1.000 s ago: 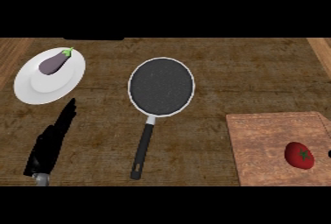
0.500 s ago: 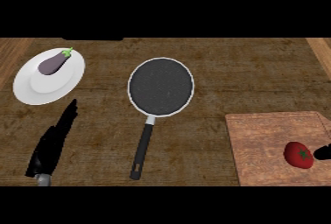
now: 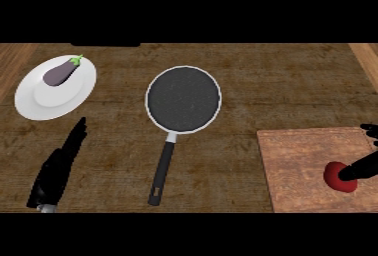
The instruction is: Pick the tomato from the cutting board and place it in the pan
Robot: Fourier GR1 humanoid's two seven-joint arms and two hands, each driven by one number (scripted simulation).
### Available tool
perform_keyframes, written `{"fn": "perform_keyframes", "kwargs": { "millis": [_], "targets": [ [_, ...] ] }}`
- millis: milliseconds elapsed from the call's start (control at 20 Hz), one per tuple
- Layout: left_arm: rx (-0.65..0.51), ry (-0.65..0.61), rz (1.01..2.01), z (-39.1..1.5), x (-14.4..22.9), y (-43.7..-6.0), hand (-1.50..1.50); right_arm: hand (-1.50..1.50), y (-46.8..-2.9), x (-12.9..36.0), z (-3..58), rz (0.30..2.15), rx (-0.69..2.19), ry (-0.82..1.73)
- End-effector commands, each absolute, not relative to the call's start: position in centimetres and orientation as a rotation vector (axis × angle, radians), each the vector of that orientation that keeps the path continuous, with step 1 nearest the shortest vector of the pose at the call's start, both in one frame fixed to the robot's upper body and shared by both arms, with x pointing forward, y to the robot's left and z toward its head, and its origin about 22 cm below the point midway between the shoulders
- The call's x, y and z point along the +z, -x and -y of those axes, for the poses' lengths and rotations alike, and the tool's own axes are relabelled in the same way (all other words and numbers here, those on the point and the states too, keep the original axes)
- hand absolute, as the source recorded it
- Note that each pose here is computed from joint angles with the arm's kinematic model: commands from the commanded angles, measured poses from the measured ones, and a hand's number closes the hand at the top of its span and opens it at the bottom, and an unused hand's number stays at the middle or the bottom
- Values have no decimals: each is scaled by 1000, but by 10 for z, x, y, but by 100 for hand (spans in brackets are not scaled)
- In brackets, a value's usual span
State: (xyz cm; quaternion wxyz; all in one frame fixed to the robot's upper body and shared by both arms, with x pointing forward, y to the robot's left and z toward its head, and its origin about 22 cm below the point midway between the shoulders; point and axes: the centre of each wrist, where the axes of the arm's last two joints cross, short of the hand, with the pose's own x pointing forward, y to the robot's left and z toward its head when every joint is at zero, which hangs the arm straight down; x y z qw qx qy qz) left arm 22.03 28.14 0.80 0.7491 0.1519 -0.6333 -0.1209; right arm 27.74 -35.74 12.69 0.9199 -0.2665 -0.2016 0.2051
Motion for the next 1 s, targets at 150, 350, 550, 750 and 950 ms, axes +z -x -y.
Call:
{"fn": "perform_keyframes", "kwargs": {
  "millis": [150,350,550,750,950],
  "targets": [
    [-278,-344,1392,-284,19,-235,0,-150,-284,104,344,240,431,570],
    [-262,-333,1378,-292,8,-224,0,-150,-285,99,335,224,439,550],
    [-240,-341,1366,-295,14,-236,0,-150,-281,90,344,219,419,537],
    [-260,-328,1390,-285,21,-227,0,-150,-277,77,339,181,434,541],
    [-260,-325,1385,-277,3,-213,0,-150,-288,77,350,196,440,535]
  ]
}}
